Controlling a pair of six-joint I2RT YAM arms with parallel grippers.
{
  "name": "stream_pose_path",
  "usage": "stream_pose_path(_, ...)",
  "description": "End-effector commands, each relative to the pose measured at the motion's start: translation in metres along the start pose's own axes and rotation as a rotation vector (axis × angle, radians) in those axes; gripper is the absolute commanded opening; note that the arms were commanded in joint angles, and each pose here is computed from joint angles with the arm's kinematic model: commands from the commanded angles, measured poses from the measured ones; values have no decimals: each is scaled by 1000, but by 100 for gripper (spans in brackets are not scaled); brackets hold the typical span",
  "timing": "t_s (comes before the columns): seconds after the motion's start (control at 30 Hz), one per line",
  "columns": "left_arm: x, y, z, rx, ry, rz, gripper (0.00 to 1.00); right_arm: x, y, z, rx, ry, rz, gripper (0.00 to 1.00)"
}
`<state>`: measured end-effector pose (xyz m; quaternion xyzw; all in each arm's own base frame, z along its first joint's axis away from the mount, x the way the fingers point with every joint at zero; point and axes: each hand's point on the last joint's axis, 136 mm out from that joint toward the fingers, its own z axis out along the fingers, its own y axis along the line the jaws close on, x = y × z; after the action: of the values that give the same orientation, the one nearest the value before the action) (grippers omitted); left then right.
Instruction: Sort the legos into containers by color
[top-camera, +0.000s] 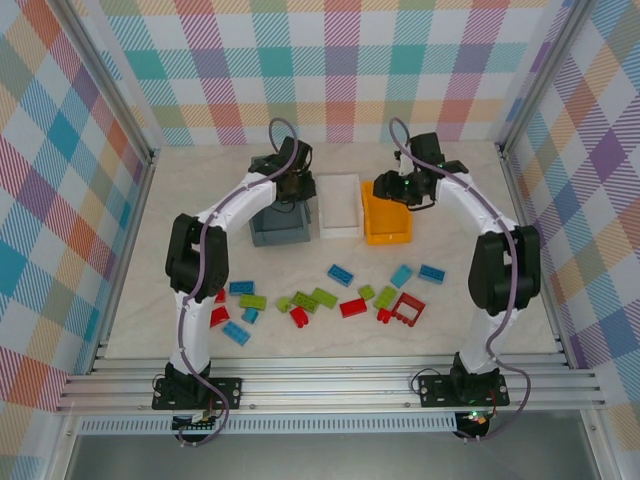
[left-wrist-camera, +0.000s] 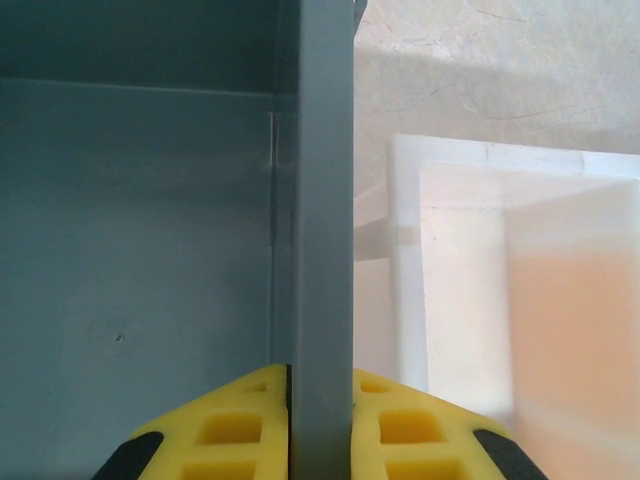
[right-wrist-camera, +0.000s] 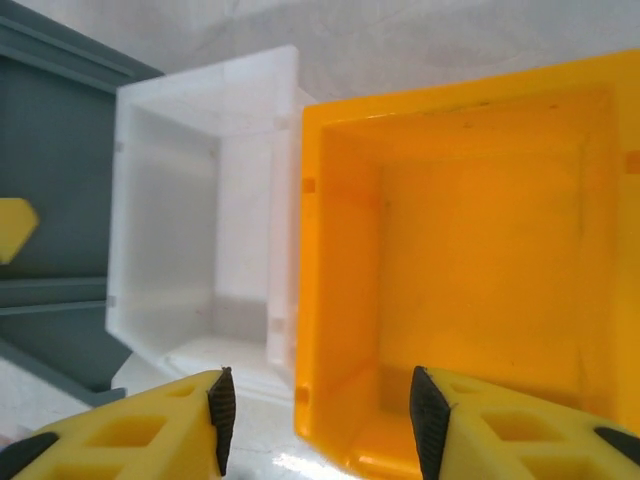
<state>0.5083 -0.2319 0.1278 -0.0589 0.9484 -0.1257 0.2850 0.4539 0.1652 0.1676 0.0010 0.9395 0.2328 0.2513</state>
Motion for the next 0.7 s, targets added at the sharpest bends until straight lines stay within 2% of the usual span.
stream_pose_path(0.0,31,19,20,-53,121,-28,15,5,2,-26,31,-39,39,55)
stream_pose_path(0.17,24,4,8,13,115,-50,37,23,-2,-62,69,-95,120,59)
stream_pose_path(0.33,11,-8,-17,65,80,-80,49,53,-14,-95,121,-120,210,61)
stream_pose_path(0.5,-12,-27,-70,167,-9,-141,65,97,-22,-119,171,-97,359,60)
stream_pose_path(0.6,-17,-45,-111,252,-61,-140,69,126,-30,-125,216,-70,447,60)
stream_pose_path(0.67,-9,-62,-143,333,-82,-111,71,146,-39,-127,247,-45,517,60)
